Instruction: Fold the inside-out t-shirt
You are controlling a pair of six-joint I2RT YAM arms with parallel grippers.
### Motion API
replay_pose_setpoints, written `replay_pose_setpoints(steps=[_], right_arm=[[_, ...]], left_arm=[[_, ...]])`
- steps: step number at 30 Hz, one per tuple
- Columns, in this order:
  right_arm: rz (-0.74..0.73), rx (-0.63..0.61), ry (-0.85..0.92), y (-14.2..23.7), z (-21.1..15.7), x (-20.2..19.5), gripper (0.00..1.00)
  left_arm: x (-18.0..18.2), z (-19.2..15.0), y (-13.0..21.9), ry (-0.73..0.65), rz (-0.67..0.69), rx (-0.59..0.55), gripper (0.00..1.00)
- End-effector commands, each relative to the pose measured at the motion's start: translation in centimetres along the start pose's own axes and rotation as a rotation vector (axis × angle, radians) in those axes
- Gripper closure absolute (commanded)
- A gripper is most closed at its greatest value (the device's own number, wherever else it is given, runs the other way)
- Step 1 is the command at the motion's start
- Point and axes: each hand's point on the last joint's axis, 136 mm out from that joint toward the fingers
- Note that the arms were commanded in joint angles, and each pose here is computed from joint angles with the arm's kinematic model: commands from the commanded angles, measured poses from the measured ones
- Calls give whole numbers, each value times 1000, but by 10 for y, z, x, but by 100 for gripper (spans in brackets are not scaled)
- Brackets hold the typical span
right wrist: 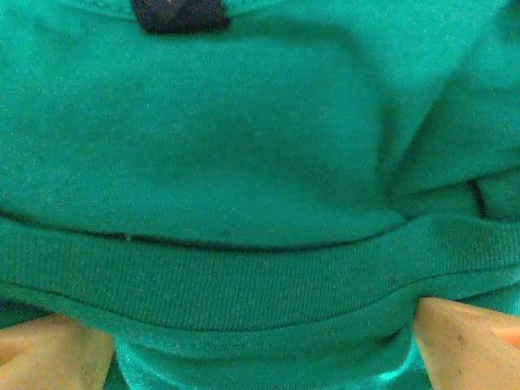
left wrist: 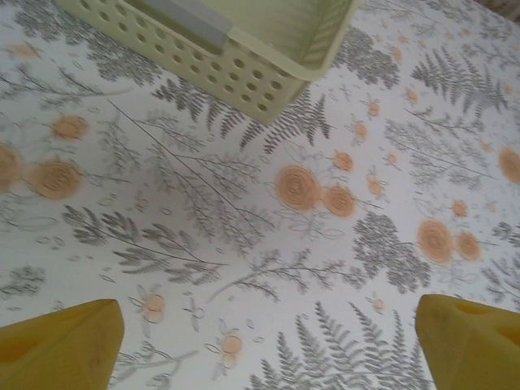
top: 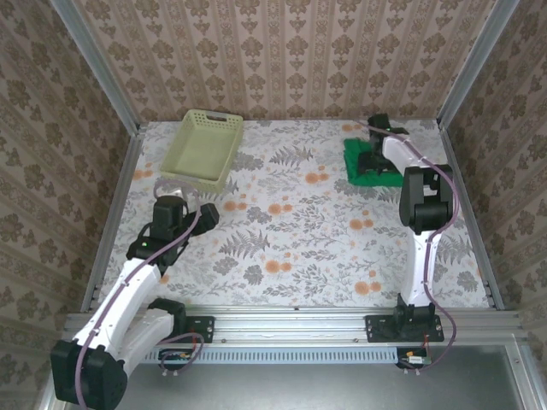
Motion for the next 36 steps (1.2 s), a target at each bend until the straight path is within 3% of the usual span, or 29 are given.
replay_pose_setpoints(steps=[1, 6, 11, 14, 18, 23, 29, 32, 35, 36], right_arm=[[-23, 55, 58, -13, -1, -26, 5], [-7, -20, 26, 22, 11, -29, 2], [37, -201, -46, 83, 1, -28, 0], [86, -351, -91, 107, -25, -21, 0], [151, -546, -84, 113, -66, -7, 0], [121, -730, -76, 112, -88, -6, 0], [168, -816, -23, 114, -94, 11, 0], [246, -852, -19, 120, -91, 23, 0], [285, -901, -27, 107, -93, 29, 0], [284, -899, -25, 98, -93, 32, 0]], left_arm=[[9, 22, -1, -45, 69, -57, 3], [29, 49, -16, -32, 210, -121, 0], [43, 80, -29, -180, 346, -238, 0], [60, 91, -38, -285, 460, -289, 0], [74, 88, -63, -359, 510, -264, 0], [58, 72, -99, -481, 333, -310, 0], [43, 68, -97, -583, 211, -370, 0], [61, 69, -96, -507, 200, -457, 0], [69, 68, -105, -483, 153, -461, 0], [70, 65, -108, -470, 149, -408, 0]])
Point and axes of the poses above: each hand's point on the last joint's axis, 136 mm out from that joint toward the fingers, its own y axis back along the fingers, its own x axis along the line the jaws close on, z = x × y, and after that the axes turned 2 degrees about y, right-handed
